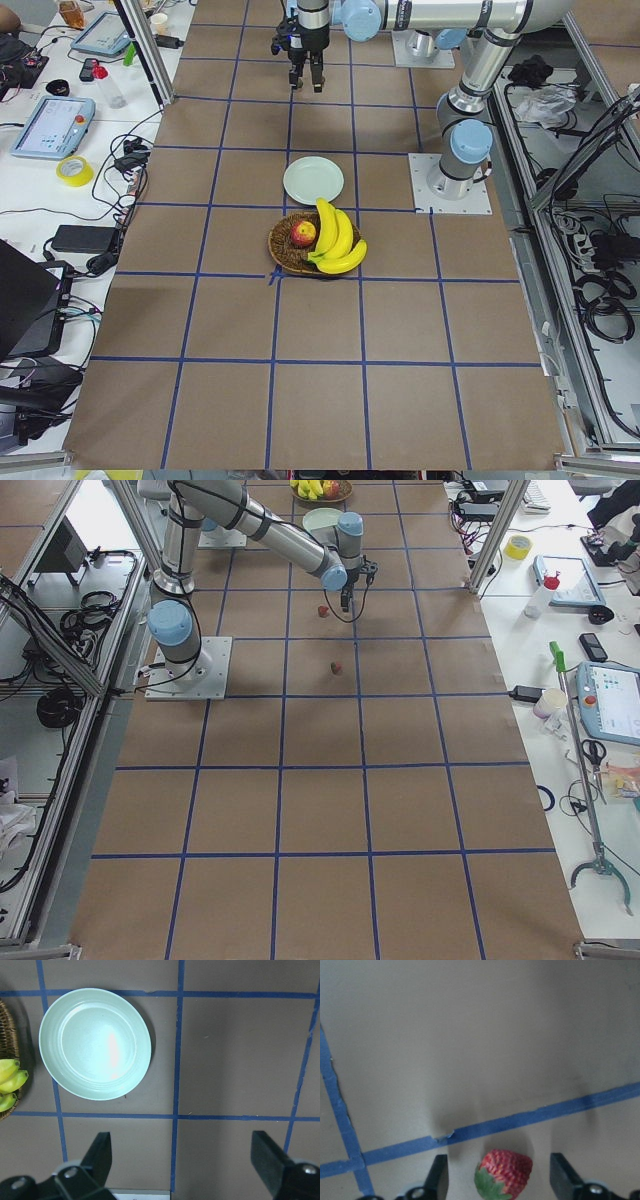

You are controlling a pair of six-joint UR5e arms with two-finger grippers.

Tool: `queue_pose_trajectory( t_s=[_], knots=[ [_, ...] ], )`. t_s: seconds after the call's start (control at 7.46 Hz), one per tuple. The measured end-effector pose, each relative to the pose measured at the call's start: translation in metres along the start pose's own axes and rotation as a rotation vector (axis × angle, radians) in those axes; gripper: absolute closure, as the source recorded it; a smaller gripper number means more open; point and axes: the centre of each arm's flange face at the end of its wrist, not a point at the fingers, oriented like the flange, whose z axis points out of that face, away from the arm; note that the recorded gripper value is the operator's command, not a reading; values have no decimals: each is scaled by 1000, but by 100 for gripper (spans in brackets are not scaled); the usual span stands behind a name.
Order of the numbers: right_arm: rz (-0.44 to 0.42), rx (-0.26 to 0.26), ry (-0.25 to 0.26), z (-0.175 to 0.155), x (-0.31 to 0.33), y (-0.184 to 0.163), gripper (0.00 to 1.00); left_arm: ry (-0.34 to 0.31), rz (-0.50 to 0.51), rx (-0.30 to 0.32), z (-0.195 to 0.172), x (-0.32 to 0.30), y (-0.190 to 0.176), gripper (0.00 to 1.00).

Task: Collect all strawberries into plate
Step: 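Carry the strawberry toward the plate and release it on the table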

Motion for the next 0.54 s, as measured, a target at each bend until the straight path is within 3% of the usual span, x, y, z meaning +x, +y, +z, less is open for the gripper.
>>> queue_pose_trajectory(
  t_s=[0.27, 0.54],
  knots=[
    [3, -13, 4, 5, 3, 5, 97, 0, 0, -1, 0, 0, 1, 0],
    [9, 1, -4, -4, 2, -1, 100, -1, 0, -3, 0, 0, 0, 0]
  ],
)
